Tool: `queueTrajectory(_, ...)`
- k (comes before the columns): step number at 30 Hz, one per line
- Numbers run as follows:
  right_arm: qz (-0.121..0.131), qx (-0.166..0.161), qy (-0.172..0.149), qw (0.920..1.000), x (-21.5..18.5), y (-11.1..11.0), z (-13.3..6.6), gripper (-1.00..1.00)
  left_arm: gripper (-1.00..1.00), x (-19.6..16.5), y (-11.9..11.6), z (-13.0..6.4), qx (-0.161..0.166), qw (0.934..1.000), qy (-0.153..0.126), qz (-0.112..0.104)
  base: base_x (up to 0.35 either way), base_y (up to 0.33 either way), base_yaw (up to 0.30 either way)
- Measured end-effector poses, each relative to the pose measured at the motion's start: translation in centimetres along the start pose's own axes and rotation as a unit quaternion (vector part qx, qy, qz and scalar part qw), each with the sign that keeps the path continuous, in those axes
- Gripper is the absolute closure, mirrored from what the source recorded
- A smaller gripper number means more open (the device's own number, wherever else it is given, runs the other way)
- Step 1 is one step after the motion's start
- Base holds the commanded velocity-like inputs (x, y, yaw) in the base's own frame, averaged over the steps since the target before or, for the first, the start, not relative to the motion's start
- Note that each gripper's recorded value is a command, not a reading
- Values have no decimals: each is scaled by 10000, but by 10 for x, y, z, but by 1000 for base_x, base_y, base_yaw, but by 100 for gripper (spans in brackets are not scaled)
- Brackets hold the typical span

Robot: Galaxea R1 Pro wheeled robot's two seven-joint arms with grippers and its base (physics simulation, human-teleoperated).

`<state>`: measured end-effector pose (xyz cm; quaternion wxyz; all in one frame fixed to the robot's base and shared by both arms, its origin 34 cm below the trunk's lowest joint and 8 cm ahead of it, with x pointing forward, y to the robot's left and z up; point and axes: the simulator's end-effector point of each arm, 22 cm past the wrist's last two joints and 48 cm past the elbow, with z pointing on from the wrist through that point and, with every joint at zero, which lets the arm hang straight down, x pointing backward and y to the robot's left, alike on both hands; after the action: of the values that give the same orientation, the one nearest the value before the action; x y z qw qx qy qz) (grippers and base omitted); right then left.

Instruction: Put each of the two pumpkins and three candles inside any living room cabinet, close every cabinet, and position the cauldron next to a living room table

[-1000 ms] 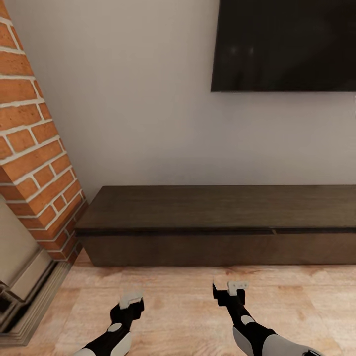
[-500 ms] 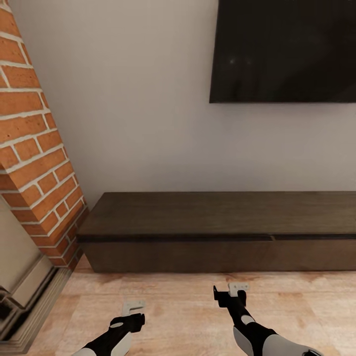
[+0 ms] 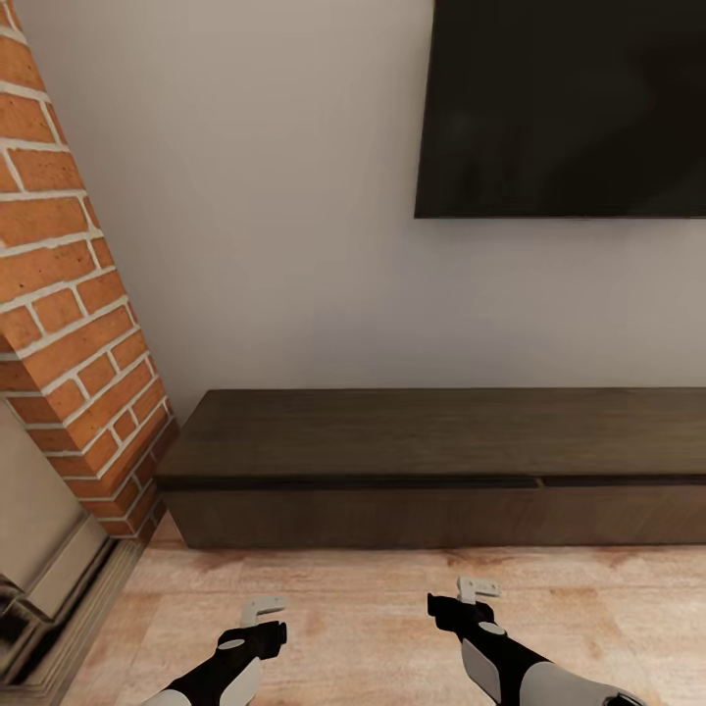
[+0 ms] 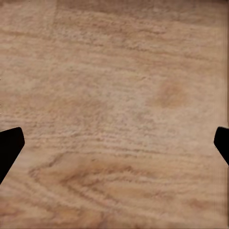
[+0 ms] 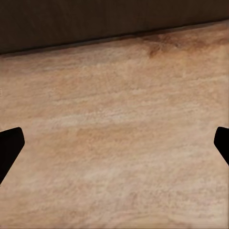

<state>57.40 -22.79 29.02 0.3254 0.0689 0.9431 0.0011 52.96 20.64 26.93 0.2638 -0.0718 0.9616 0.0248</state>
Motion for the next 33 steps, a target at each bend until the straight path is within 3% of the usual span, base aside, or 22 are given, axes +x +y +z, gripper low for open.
queueTrajectory(33,-90,-15,-1,10000,-57,6,-47,-100,-100,-49,-1,-54,-17,10000,11,7,0,0,0)
